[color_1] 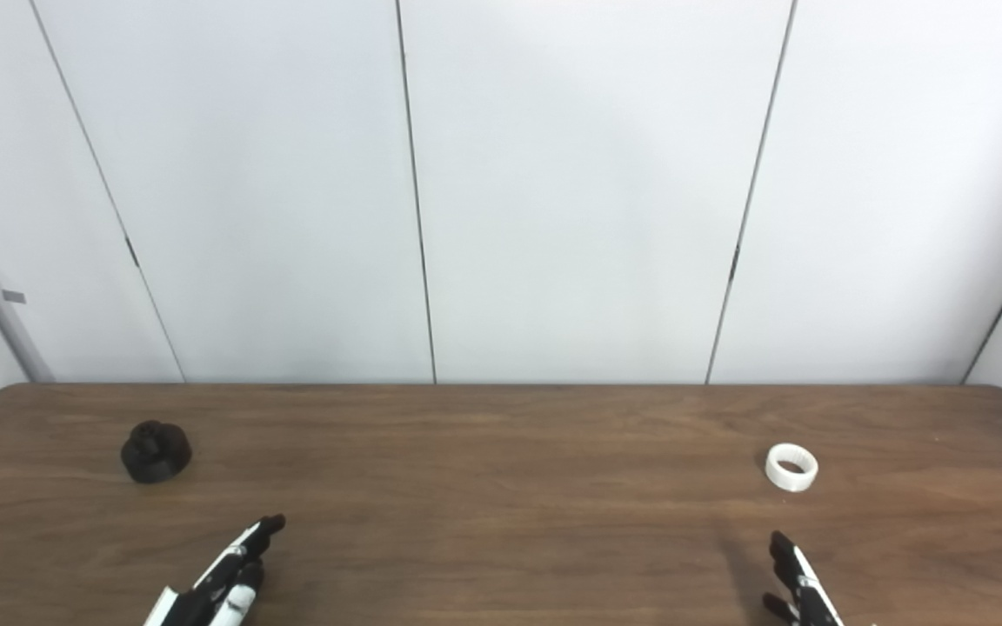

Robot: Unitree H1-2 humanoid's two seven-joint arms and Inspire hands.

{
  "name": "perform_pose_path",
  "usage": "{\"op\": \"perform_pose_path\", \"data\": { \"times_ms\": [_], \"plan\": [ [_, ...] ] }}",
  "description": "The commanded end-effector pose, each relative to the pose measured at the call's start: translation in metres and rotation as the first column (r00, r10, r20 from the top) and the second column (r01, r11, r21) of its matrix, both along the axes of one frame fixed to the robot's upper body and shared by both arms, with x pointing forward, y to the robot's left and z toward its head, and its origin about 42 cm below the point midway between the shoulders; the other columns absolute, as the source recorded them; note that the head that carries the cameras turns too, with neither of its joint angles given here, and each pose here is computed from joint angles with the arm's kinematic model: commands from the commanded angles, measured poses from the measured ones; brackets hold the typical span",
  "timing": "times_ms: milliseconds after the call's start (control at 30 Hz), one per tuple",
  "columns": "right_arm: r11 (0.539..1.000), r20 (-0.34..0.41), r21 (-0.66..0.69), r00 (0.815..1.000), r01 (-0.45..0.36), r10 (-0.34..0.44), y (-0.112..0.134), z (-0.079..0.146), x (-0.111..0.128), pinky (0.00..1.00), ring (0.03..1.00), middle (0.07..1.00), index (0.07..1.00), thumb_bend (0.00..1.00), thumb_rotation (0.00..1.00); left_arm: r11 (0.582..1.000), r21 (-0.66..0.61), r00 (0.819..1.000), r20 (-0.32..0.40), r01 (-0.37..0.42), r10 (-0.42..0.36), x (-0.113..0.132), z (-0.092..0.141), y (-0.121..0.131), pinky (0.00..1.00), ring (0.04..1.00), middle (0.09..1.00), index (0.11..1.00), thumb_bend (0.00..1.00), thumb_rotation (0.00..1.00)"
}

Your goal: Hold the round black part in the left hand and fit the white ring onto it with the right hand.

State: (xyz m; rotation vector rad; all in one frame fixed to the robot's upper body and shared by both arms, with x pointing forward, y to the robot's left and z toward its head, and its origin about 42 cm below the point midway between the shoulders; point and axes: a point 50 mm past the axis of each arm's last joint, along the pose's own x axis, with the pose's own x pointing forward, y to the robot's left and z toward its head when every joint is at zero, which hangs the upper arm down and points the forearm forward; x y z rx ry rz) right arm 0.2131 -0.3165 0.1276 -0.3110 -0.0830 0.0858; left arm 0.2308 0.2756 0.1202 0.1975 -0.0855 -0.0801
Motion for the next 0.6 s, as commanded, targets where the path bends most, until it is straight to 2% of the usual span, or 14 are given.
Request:
{"op": "perform_pose_path", "data": {
  "times_ms": [0,233,567],
  "plan": [
    [1.0,0.011,-0.004,1.0,0.006,-0.006,-0.0026,0.0039,-0.0012,0.92,1.0,1.0,1.0,0.45,0.59,1.0,0.013,0.997,0.071,0.01,-0.011,0.0034,0.011,0.0009,1.0,1.0,1.0,0.934,0.35,0.75],
    [1.0,0.019,-0.013,1.0,0.007,-0.006,-0.0035,0.0055,-0.0016,0.91,1.0,1.0,1.0,0.45,0.6,1.0,0.012,0.997,0.075,0.013,-0.014,0.0027,0.0124,-0.0008,1.0,1.0,1.0,0.934,0.3,0.73],
    [1.0,0.019,-0.017,1.0,0.007,-0.006,-0.008,0.0116,-0.003,0.92,1.0,1.0,1.0,0.48,0.63,1.0,0.008,0.997,0.076,0.015,-0.015,0.002,0.0174,-0.0041,1.0,1.0,1.0,0.943,0.37,0.74]
  ]
}}
